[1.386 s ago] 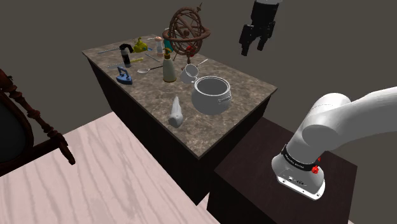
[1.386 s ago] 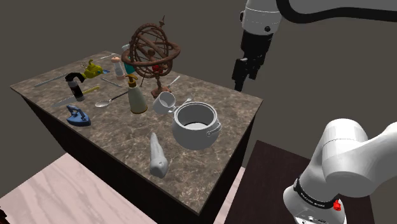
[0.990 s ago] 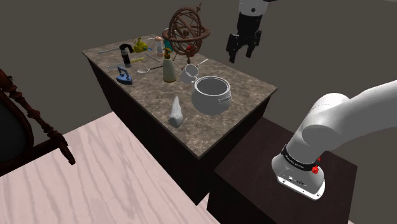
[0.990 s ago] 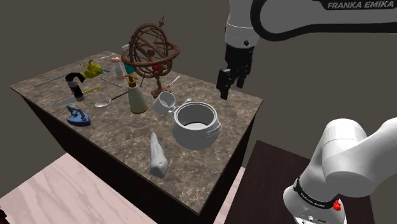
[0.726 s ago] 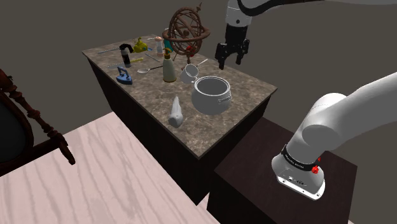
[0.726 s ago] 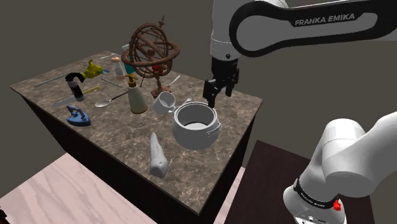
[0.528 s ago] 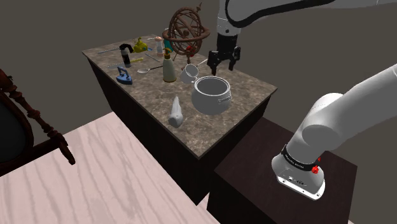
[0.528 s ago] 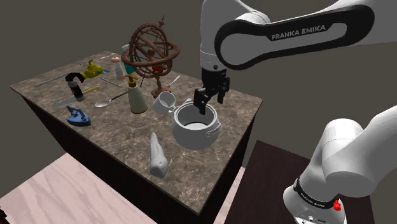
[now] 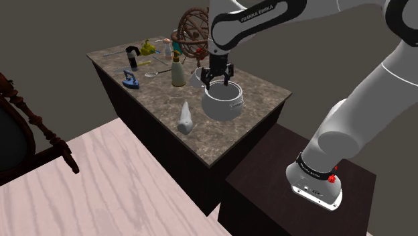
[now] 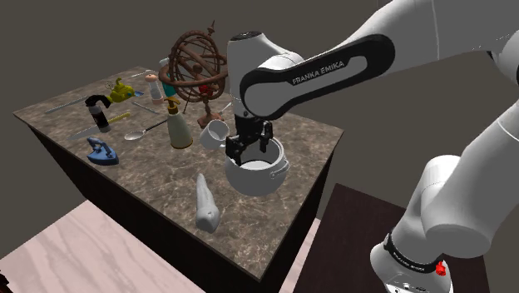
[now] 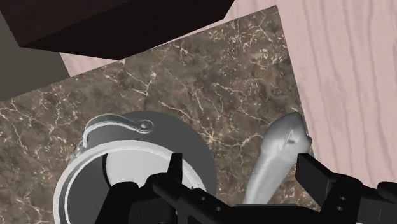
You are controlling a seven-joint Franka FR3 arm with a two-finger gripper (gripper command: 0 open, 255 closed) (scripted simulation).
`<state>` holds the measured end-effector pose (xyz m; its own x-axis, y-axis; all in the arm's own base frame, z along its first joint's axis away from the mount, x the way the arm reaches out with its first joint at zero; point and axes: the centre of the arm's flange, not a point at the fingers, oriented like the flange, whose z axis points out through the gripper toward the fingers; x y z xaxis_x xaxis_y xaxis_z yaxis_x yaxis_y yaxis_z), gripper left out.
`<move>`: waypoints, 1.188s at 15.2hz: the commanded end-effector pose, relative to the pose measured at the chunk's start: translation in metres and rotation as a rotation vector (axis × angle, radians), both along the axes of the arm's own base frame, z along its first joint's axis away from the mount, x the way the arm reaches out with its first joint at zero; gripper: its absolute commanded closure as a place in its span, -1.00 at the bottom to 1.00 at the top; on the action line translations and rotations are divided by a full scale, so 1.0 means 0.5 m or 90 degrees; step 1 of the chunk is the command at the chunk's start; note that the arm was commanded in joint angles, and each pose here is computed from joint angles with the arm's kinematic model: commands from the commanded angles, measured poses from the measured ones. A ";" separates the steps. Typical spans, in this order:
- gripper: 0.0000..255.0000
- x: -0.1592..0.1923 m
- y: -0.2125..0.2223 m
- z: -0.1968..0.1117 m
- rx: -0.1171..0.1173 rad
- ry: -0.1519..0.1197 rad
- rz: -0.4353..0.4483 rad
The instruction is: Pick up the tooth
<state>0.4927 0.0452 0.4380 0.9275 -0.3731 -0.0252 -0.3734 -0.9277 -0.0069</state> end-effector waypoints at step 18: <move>-1.00 0.340 0.070 -0.375 0.015 0.040 -0.125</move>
<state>0.6526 0.0780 0.2606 0.8393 -0.5364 -0.0886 -0.5384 -0.8427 0.0010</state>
